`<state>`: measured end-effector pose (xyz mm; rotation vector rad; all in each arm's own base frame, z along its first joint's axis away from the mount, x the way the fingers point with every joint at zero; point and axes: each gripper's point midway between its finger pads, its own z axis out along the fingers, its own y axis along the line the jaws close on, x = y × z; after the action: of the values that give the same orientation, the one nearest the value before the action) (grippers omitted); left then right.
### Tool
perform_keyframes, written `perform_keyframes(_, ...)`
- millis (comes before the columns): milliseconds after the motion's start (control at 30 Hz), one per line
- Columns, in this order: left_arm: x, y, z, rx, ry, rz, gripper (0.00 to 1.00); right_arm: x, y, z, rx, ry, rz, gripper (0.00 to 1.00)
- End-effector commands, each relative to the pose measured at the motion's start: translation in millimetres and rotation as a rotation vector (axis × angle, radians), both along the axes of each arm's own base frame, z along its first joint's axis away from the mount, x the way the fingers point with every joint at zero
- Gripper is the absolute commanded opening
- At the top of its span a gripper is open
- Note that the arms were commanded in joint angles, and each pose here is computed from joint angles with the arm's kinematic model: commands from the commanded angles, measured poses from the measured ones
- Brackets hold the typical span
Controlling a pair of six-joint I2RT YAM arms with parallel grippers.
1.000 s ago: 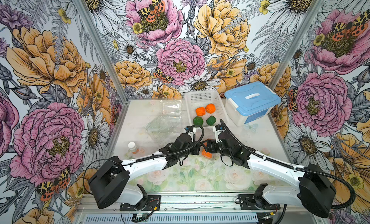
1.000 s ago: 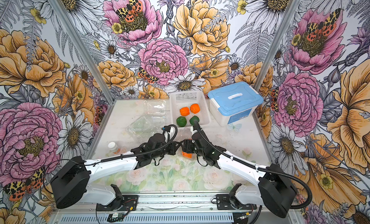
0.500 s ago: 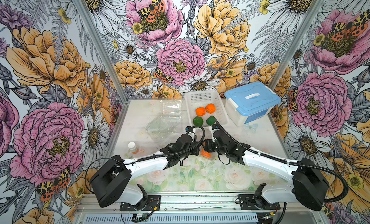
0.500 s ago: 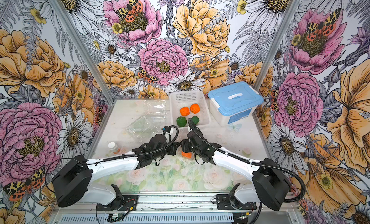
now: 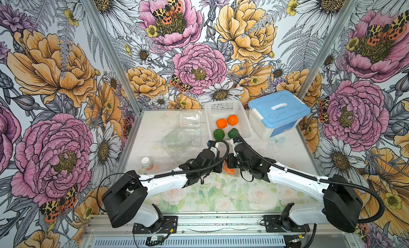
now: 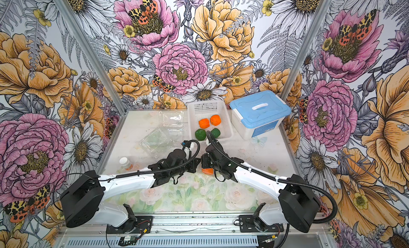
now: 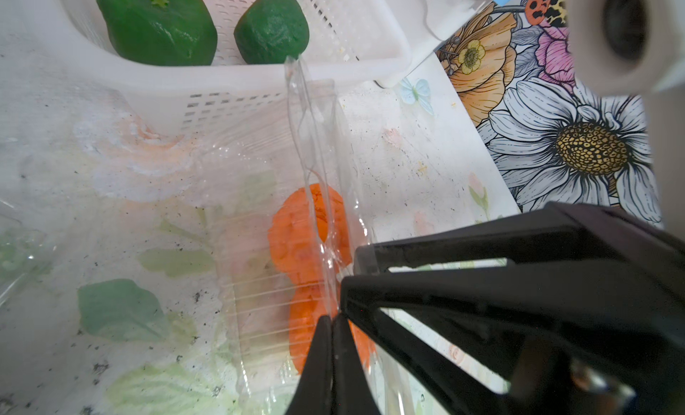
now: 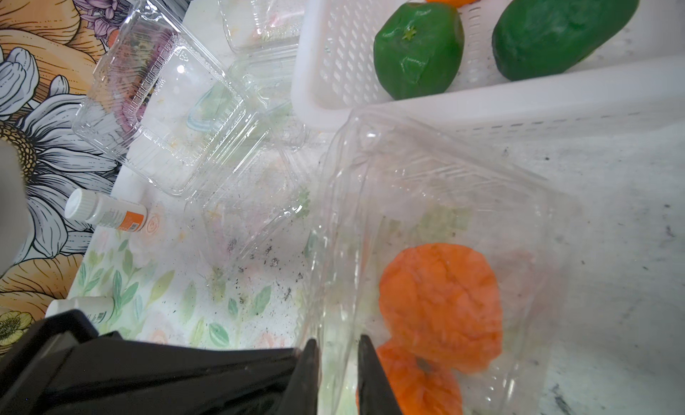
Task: Take oranges out of containers
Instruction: Open the packing box at the center of the board.
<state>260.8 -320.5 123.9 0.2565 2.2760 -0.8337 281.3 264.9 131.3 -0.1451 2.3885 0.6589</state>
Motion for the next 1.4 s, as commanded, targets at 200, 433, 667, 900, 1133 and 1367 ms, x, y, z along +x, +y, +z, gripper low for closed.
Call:
perform_keyframes(200,7,-7,19,-0.015,-0.008,0.006,0.0,1,-23,-2,-0.051,-0.019,-0.08,0.0)
perform_keyframes(433,10,-2,15,-0.005,0.002,0.02,0.0,-1,-32,-2,-0.044,-0.02,-0.097,0.0)
perform_keyframes(667,21,17,-6,0.014,0.055,0.07,0.0,-5,-43,-4,-0.047,-0.023,-0.114,0.0)
perform_keyframes(900,24,24,-18,0.021,0.084,0.088,0.0,-10,-49,4,-0.026,-0.038,-0.12,0.0)
perform_keyframes(1133,24,22,-27,0.028,0.109,0.079,0.0,-14,-61,5,-0.029,-0.044,-0.156,0.0)
perform_keyframes(1367,25,23,-28,0.028,0.118,0.083,0.0,-15,-77,9,-0.02,-0.057,-0.208,0.0)
